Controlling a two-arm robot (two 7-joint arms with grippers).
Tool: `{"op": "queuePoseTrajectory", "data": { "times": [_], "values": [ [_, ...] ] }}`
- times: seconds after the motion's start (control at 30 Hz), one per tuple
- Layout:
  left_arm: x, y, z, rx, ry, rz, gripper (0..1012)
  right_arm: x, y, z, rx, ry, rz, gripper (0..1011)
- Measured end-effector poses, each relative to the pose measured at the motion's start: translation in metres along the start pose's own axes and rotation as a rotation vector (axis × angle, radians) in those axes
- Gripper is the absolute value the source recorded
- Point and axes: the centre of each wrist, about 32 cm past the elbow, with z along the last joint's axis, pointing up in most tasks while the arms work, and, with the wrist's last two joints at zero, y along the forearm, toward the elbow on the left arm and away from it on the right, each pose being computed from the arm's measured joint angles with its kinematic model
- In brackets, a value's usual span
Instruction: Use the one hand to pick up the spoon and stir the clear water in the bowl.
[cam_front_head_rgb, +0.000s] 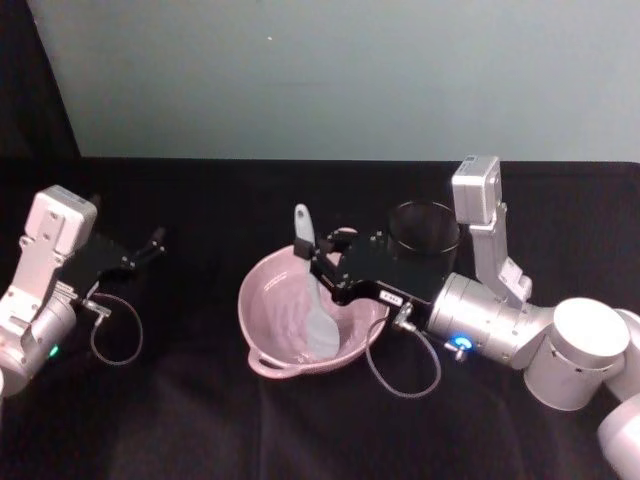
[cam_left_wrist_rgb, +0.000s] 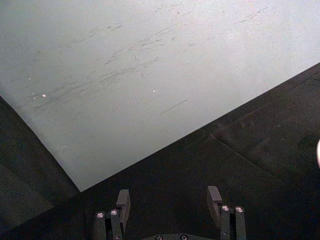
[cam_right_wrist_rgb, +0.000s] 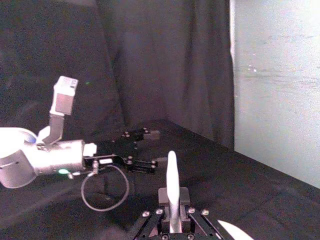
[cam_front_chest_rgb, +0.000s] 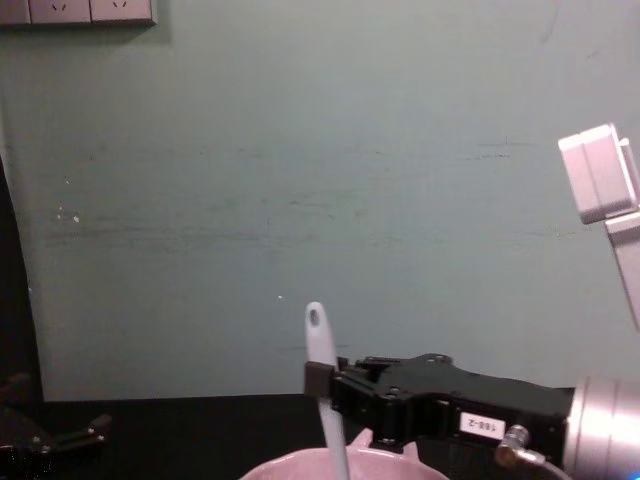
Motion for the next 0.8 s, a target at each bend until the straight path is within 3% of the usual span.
{"op": "queuePoseTrajectory", "data": {
  "times": [0.4, 0.8],
  "values": [
    [0.0, 0.0, 0.0, 0.0, 0.0, 0.0, 1011, -0.005, 0.022, -0.003, 0.032, 0.014, 0.025, 111],
    [0.0, 0.0, 0.0, 0.0, 0.0, 0.0, 1011, 0.011, 0.037, -0.009, 0.078, 0.013, -0.049, 111]
  ]
}}
